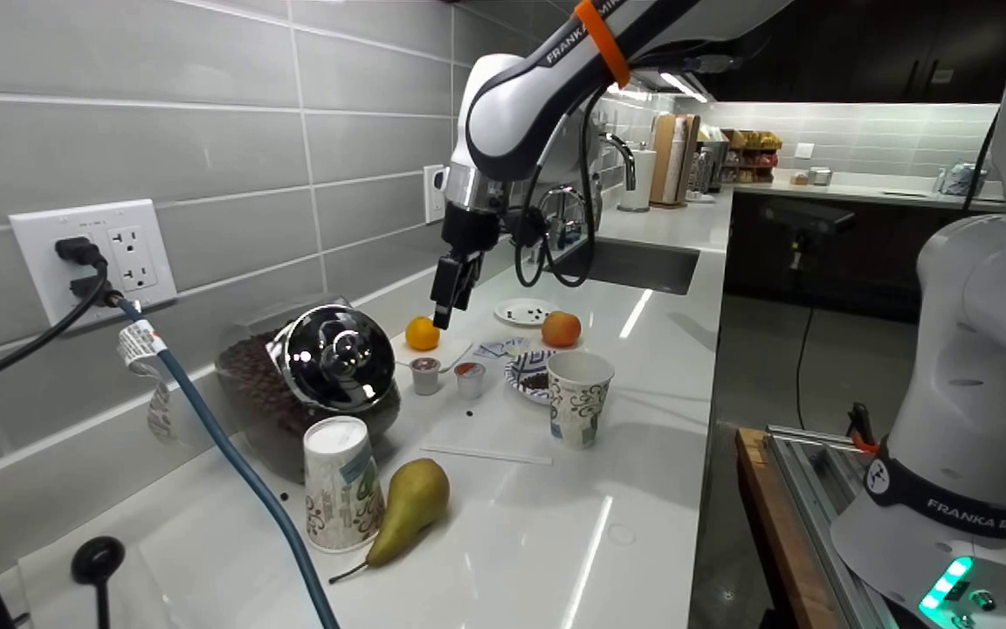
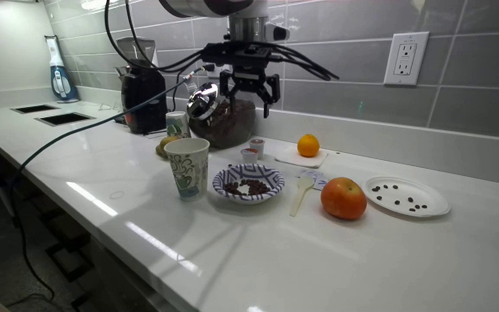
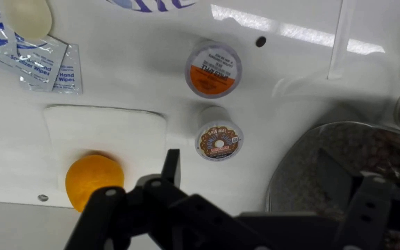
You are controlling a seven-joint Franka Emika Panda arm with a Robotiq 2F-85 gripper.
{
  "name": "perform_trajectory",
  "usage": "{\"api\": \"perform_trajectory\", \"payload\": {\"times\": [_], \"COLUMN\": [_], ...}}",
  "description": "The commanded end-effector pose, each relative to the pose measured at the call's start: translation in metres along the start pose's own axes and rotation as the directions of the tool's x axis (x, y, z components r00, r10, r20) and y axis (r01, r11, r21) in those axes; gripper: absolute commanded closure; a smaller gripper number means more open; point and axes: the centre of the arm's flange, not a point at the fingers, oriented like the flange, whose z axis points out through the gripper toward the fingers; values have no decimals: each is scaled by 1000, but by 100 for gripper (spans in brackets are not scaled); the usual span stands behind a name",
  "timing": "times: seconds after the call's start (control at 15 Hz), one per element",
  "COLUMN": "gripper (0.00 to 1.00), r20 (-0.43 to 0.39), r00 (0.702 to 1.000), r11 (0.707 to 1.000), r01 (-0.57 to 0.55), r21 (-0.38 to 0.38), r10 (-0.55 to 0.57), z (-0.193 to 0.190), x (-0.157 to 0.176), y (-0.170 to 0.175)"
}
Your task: Move the two small white containers and place them under the socket on the right
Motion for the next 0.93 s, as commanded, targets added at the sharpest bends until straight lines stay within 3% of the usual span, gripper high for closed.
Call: {"api": "perform_trajectory", "payload": {"times": [0.0,0.47,0.8,0.87], "gripper": [0,0,28,28], "r20": [33,36,7,8], "r00": [999,999,1000,1000], "r11": [999,994,996,996], "r01": [-27,-33,-20,-20], "r21": [-45,-103,-89,-87], "r10": [29,37,20,21], "z": [24,50,62,64], "x": [14,31,42,43], "y": [-5,-1,-1,-1]}}
